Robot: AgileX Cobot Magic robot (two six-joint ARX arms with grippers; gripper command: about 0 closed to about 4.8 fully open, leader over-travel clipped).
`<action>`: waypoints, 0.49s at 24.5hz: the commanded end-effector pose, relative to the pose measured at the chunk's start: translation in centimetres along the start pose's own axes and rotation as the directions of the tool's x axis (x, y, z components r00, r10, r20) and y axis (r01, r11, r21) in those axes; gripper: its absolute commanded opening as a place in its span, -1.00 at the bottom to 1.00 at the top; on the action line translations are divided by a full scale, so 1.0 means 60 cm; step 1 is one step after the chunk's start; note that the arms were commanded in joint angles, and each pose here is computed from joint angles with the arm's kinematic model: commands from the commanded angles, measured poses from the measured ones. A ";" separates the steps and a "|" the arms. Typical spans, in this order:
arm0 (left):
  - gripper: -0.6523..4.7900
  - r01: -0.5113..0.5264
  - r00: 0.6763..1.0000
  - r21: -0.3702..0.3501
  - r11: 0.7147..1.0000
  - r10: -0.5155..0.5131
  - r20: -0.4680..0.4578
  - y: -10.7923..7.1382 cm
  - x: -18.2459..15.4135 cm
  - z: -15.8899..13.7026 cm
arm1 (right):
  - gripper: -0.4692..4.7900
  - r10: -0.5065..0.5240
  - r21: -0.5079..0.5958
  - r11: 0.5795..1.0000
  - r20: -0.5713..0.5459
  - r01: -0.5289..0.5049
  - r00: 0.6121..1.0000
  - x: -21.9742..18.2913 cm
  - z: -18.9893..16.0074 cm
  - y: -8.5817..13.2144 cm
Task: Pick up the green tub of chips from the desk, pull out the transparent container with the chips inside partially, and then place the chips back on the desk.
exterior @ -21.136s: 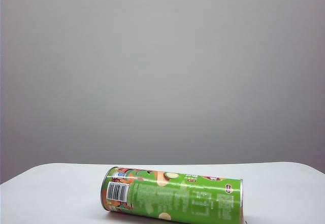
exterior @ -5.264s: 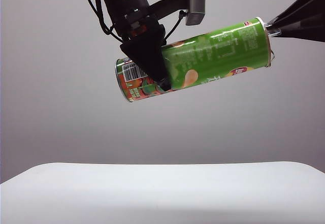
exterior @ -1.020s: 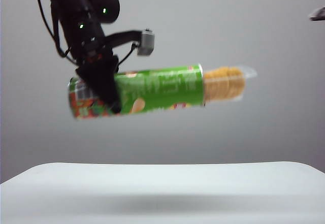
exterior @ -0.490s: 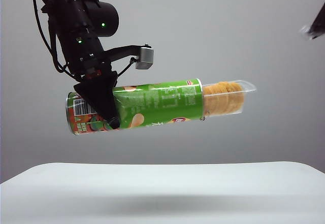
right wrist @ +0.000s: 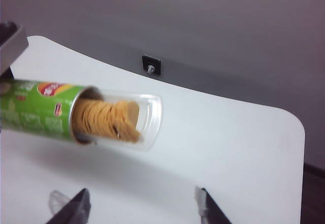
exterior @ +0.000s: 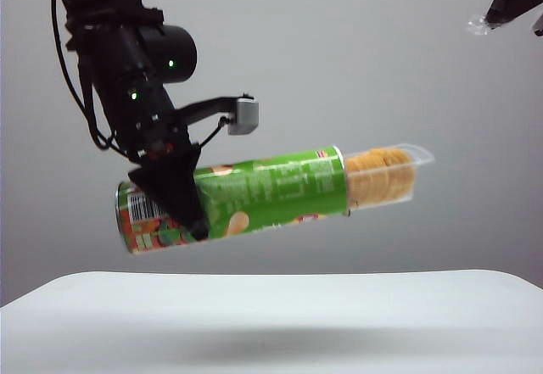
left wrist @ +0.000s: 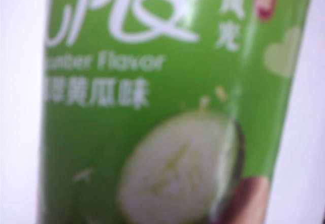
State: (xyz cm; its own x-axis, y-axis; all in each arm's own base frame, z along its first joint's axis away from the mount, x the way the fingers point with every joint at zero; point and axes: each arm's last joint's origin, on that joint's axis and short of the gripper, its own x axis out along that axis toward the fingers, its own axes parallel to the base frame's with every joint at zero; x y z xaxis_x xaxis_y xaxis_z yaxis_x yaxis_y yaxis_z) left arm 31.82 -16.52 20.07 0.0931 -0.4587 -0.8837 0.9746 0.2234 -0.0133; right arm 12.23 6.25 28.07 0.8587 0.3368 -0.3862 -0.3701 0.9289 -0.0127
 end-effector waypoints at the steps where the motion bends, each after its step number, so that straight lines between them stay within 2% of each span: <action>1: 0.22 -0.051 0.998 0.018 0.999 0.050 0.039 0.004 0.009 -0.001 | 0.22 -0.039 0.000 0.999 0.015 0.039 0.999 0.001 0.001 -0.005; 5: 0.22 -0.068 0.997 0.023 0.997 0.067 0.036 0.001 0.027 -0.014 | 0.22 -0.054 0.006 0.999 0.015 0.054 0.998 0.002 0.001 -0.009; 12: 0.23 0.026 0.998 -0.023 0.999 -0.028 -0.050 -0.003 0.060 -0.035 | 0.22 -0.046 0.006 0.999 0.014 0.046 0.999 0.002 0.001 -0.008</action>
State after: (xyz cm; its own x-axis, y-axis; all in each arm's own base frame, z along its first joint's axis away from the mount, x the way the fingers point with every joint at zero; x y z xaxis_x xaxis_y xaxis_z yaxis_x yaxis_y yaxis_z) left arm 31.56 -16.33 16.17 0.0733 -0.4149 -0.9069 0.9714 0.2355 -0.0293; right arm 12.51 5.80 27.82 0.8748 0.2856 -0.3914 -0.3212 0.9466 -0.0273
